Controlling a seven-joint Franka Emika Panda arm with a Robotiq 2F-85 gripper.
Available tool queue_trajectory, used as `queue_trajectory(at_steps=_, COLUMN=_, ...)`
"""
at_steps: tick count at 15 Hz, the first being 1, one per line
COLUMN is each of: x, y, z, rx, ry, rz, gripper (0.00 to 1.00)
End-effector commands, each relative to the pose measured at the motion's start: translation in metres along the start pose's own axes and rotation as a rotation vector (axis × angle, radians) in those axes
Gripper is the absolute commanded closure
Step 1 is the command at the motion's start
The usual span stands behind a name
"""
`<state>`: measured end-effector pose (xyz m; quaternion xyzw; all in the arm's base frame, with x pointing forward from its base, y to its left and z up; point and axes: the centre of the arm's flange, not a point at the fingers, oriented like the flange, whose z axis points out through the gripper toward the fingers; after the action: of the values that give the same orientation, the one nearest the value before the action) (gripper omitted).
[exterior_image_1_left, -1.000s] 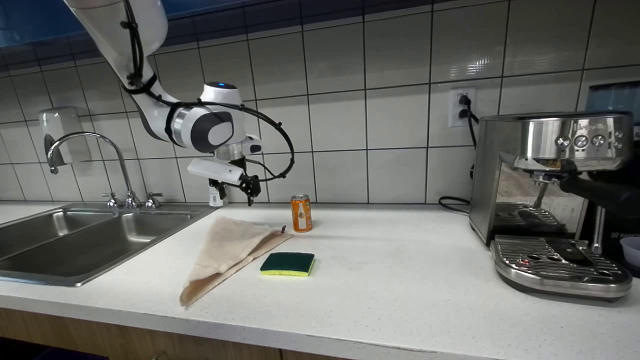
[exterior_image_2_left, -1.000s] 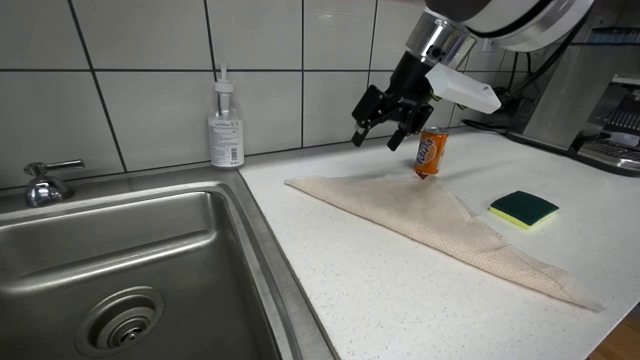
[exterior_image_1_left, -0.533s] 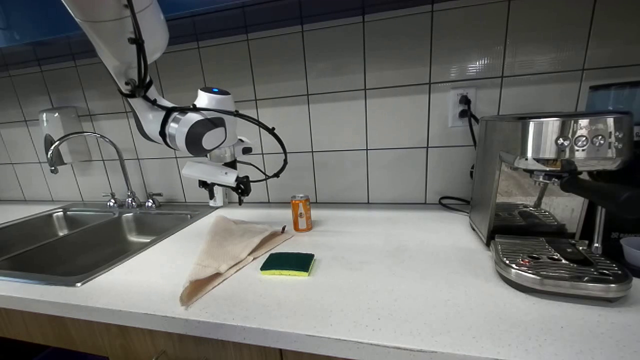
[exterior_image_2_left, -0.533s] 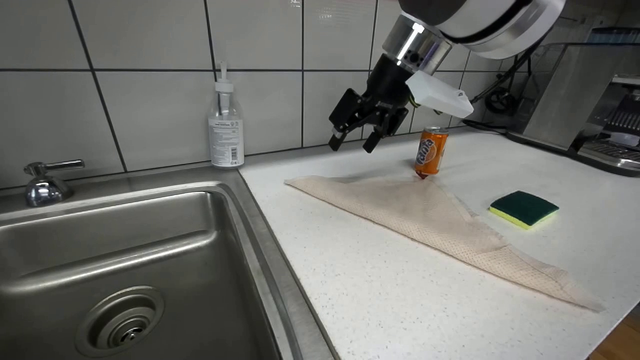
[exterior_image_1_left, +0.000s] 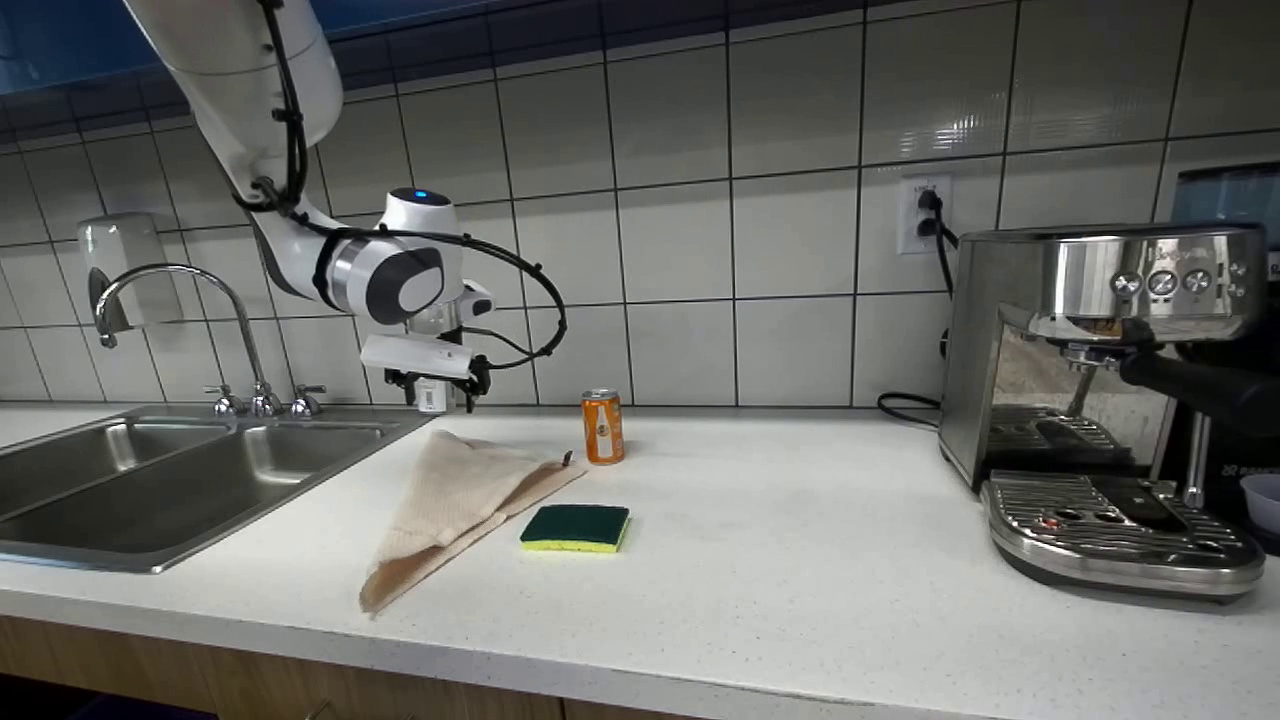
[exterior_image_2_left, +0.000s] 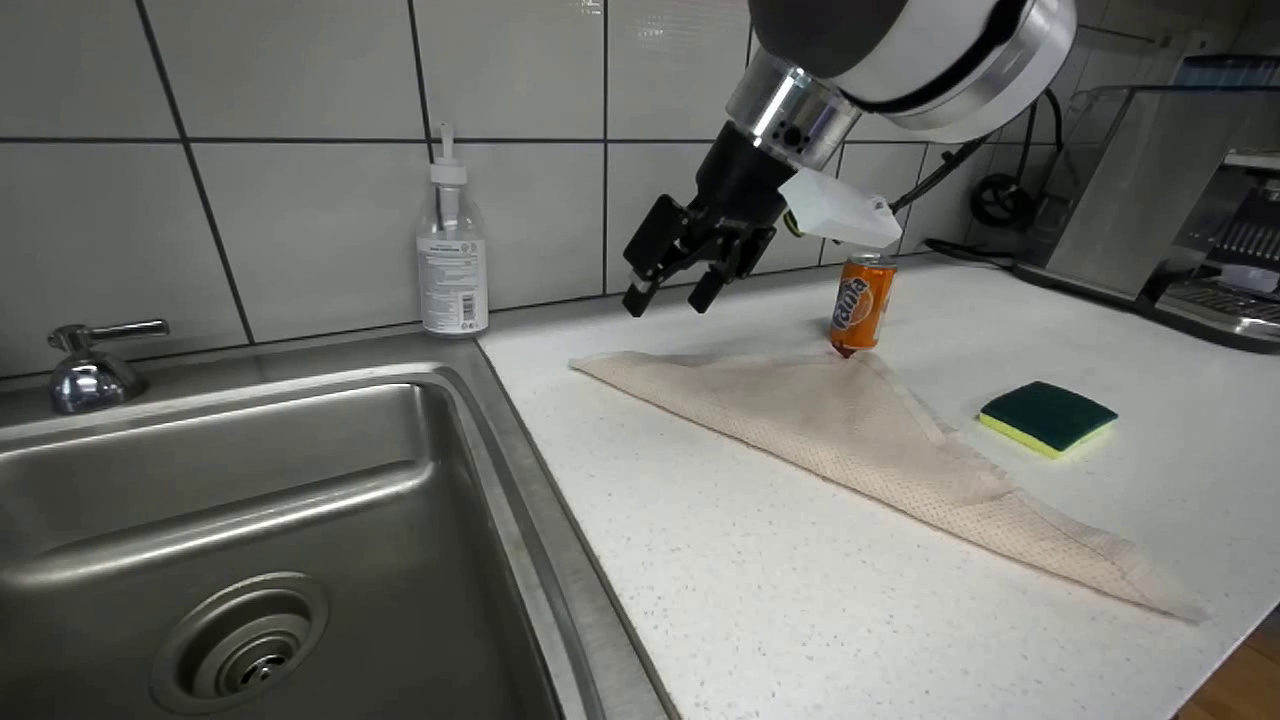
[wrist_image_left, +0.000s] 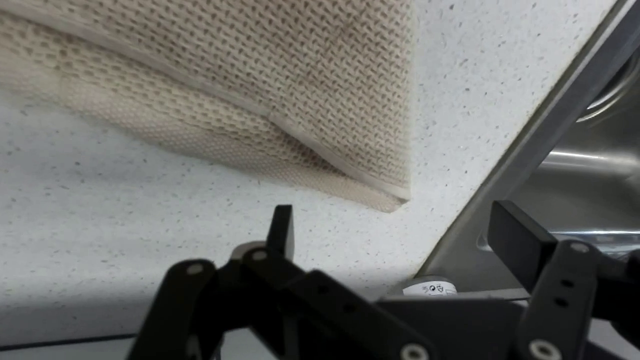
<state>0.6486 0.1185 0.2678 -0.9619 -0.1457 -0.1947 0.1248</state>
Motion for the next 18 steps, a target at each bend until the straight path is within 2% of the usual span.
queue_trajectory(at_steps=1, x=0.009, y=-0.003, z=0.016, rx=-0.003, ry=0.038, rz=-0.064, gripper=0.00)
queue_trajectory(at_steps=6, x=0.012, y=-0.011, z=0.033, rx=-0.026, ry=0.069, rz=-0.123, gripper=0.00)
queue_trajectory(at_steps=11, x=0.013, y=-0.012, z=0.047, rx=-0.034, ry=0.056, rz=-0.179, gripper=0.00)
queue_trajectory(at_steps=18, x=0.020, y=-0.010, z=0.062, rx=-0.039, ry=0.053, rz=-0.187, gripper=0.00)
